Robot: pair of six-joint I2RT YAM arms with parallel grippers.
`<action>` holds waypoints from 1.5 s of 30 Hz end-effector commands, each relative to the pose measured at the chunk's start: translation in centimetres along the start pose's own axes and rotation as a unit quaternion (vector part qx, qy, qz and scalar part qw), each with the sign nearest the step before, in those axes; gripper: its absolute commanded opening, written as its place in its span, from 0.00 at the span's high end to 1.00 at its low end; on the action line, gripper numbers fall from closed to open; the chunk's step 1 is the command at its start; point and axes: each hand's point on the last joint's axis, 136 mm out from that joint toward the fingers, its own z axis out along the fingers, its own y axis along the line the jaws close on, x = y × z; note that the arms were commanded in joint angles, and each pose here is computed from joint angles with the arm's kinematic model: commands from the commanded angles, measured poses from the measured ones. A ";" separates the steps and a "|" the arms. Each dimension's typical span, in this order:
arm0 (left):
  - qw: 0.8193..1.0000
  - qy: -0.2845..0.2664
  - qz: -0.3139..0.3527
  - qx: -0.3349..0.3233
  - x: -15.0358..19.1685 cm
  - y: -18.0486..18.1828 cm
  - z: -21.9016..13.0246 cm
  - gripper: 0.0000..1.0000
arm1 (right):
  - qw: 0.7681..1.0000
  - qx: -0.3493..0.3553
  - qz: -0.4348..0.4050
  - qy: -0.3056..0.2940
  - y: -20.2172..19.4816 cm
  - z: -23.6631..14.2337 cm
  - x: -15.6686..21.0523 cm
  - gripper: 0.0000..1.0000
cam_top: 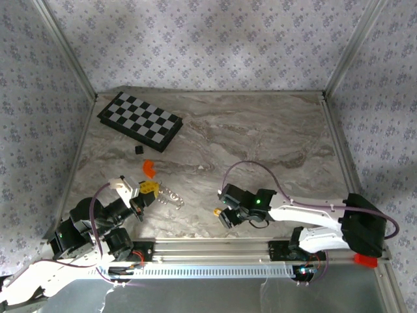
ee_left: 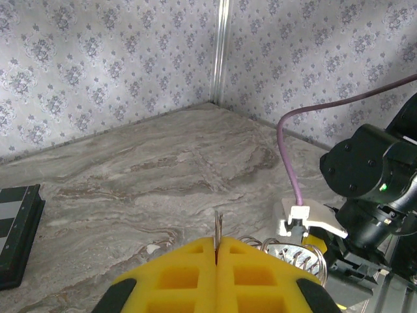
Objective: Put the keys on the keyring
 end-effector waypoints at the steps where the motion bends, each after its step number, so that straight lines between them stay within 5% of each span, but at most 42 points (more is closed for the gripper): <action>1: 0.999 -0.032 -0.010 0.008 -1.6 -0.3 -0.3 1.00 | 0.998 -0.040 0.038 -0.020 0.3 0.1 -0.5 0.44; 14: 0.999 -0.034 -0.012 0.011 -1.6 -0.4 -0.3 1.00 | 0.993 -0.095 0.055 -0.034 -0.2 1.4 -0.6 0.53; 45: 0.999 -0.033 -0.013 0.010 -1.5 -0.3 -0.3 1.00 | 0.994 -0.096 0.042 -0.009 -0.3 2.8 0.1 0.71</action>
